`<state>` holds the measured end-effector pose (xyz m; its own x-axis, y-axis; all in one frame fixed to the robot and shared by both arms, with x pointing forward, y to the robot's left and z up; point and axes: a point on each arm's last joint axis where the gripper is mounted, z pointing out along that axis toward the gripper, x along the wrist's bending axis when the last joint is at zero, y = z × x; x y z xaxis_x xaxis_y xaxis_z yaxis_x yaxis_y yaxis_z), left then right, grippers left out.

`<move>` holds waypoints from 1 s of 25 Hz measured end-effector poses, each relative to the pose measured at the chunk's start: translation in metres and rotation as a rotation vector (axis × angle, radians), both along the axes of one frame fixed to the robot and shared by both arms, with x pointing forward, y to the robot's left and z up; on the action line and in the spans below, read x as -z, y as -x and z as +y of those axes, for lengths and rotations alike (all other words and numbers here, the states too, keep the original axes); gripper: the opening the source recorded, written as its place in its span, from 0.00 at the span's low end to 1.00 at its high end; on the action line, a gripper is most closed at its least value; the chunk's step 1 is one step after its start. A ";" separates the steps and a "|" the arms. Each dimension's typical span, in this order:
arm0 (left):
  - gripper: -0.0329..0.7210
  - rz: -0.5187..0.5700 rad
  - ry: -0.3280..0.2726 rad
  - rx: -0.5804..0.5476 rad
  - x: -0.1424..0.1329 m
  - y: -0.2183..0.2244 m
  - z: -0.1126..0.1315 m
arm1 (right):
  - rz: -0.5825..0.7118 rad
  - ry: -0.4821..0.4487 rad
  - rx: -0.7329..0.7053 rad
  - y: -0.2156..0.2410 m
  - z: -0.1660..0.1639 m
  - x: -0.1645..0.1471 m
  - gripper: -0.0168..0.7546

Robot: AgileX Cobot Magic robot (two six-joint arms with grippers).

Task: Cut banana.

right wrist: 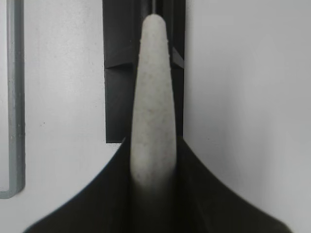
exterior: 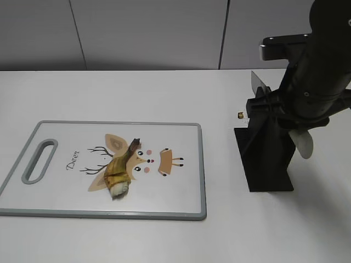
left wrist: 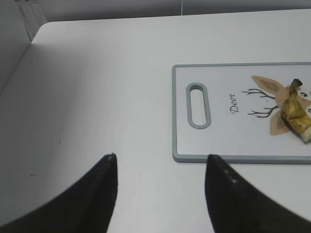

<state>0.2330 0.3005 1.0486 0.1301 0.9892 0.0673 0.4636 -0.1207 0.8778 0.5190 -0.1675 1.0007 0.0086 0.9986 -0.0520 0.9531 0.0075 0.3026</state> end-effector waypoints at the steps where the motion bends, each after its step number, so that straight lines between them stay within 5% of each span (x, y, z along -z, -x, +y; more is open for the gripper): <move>1: 0.78 0.000 0.000 0.000 0.000 0.000 0.000 | 0.001 0.001 0.000 0.000 0.000 0.000 0.23; 12: 0.78 0.000 0.001 0.000 0.000 0.000 0.000 | 0.039 0.005 0.018 0.005 -0.002 -0.002 0.27; 22: 0.77 0.000 0.001 0.000 0.000 0.000 0.000 | 0.055 0.008 -0.007 0.013 -0.005 -0.012 0.78; 25: 0.77 0.000 0.001 0.000 0.000 0.000 0.000 | 0.041 0.001 -0.019 0.015 -0.006 -0.017 0.85</move>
